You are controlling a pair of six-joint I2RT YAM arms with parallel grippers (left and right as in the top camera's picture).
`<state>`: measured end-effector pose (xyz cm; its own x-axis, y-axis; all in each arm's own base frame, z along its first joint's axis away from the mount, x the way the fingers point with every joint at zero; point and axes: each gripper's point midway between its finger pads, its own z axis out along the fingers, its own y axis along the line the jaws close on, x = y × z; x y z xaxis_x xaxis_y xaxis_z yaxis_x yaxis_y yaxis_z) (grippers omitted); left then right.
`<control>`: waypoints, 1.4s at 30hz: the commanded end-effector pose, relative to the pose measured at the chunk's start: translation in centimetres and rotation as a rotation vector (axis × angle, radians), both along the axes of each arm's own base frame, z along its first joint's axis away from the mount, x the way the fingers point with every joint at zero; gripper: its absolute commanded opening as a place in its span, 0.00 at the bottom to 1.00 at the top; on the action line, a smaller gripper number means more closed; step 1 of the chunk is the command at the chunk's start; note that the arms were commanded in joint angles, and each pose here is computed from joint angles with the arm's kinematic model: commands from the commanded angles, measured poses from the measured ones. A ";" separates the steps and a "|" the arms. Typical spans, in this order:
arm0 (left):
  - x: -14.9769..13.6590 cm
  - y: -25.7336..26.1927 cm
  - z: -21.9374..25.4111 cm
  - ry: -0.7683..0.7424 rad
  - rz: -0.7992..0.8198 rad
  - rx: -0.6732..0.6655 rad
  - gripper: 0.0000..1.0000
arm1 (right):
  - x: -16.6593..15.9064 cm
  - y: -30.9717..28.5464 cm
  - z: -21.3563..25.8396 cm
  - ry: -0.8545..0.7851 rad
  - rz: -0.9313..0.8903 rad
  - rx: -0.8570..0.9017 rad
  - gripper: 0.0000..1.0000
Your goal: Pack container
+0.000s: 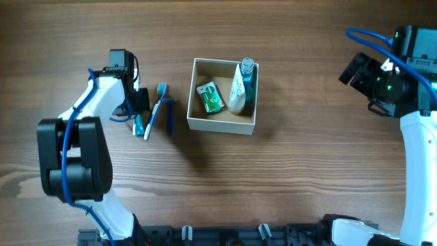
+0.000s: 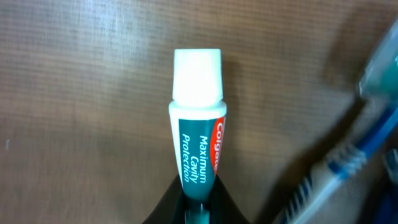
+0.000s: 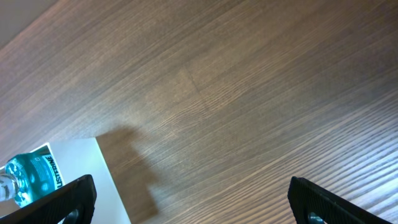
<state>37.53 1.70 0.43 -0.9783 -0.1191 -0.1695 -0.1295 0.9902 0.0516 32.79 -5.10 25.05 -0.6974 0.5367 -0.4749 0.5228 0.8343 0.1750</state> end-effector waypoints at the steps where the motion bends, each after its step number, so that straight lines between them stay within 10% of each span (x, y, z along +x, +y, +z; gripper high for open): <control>1: 0.7 -2.2 7.0 -0.124 -0.052 -0.037 0.04 | 0.1 0.0 0.0 -0.001 -0.004 0.007 1.00; 9: 0.0 -19.4 20.7 -0.545 -0.380 -0.271 0.12 | 0.1 0.0 0.0 0.000 -0.004 0.007 1.00; 16: 2.7 -23.7 10.2 -0.374 -0.282 -0.313 0.12 | 0.1 0.0 0.0 -0.001 -0.004 0.007 1.00; 19: 2.8 -23.6 10.8 -0.383 -0.283 -0.310 0.68 | 0.1 0.0 0.0 -0.001 -0.004 0.007 1.00; 22: 2.6 -21.4 16.9 -0.483 -0.255 -0.328 0.75 | 0.1 0.0 0.0 0.000 -0.003 0.006 1.00; 30: -0.3 -4.8 15.1 -0.268 -0.126 0.029 0.86 | 0.2 0.0 0.0 -0.002 -0.004 0.006 1.00; 42: 0.7 -3.7 -0.4 0.082 -0.268 0.041 0.68 | 0.2 0.0 0.0 -0.003 -0.003 0.006 1.00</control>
